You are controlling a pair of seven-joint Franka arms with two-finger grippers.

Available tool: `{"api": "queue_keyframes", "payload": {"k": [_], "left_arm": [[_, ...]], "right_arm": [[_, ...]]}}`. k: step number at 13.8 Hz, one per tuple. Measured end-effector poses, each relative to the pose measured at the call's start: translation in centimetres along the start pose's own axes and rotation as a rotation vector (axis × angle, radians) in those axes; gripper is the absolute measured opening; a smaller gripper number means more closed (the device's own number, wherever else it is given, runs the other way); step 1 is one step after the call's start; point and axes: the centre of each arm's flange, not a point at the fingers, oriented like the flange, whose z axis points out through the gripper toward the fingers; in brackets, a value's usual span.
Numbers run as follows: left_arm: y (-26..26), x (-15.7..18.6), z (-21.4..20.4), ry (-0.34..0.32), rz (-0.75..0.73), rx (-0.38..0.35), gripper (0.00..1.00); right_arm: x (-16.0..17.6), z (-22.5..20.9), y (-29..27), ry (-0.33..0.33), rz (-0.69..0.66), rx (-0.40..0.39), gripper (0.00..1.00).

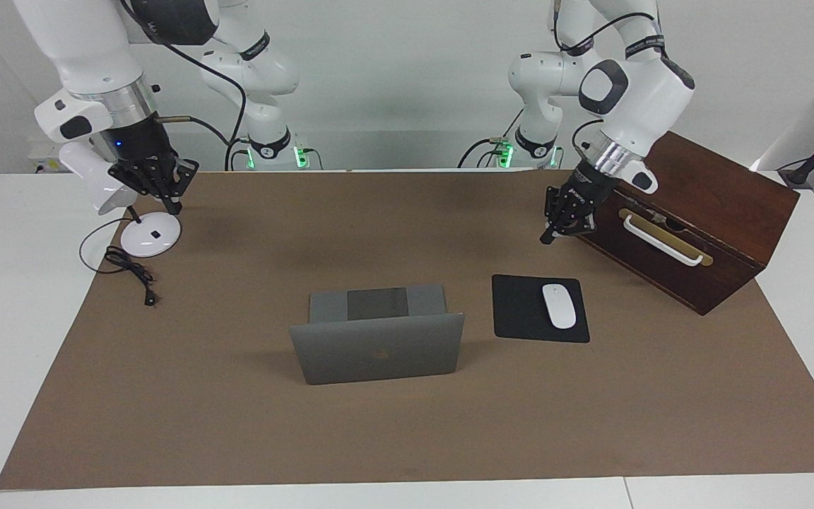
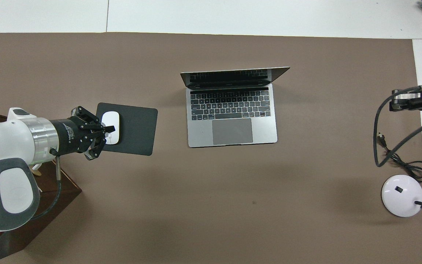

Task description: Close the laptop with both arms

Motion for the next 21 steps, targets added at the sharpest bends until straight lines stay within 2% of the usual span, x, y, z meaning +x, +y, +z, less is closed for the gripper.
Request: {"api": "queue_keyframes", "payload": {"k": [5,7,9,13,17,19,21], "left_arm": [[-1.7,3.3,2.0,-0.180,-0.295,-0.030,0.01],[-2.5,4.3,3.5,-0.260,-0.457,-0.052,0.01],[-3.4,5.1,5.8,-0.274,-0.548,-0.069,0.01],[-6.0,3.7,10.4,-0.278,-0.674,-0.133,0.01],[-5.5,3.3,12.9,-0.302,-0.627,-0.153,0.01],[-5.8,3.8,15.0,-0.320,-0.612,-0.135,0.01],[-6.3,3.8,17.3,-0.377,-0.628,-0.093,0.01]], "right_arm": [[0.3,-0.3,-1.6,0.045,0.027,0.009,0.01],[0.4,-0.3,-3.3,0.068,0.050,0.019,0.01],[0.4,-0.2,-5.4,0.088,0.070,0.031,0.01],[0.9,1.0,-8.3,0.112,0.094,0.053,0.01],[1.8,2.5,-9.9,0.129,0.091,0.069,0.01],[1.9,3.0,-11.1,0.134,0.089,0.077,0.01],[2.1,3.5,-12.2,0.140,0.077,0.085,0.01]]}}
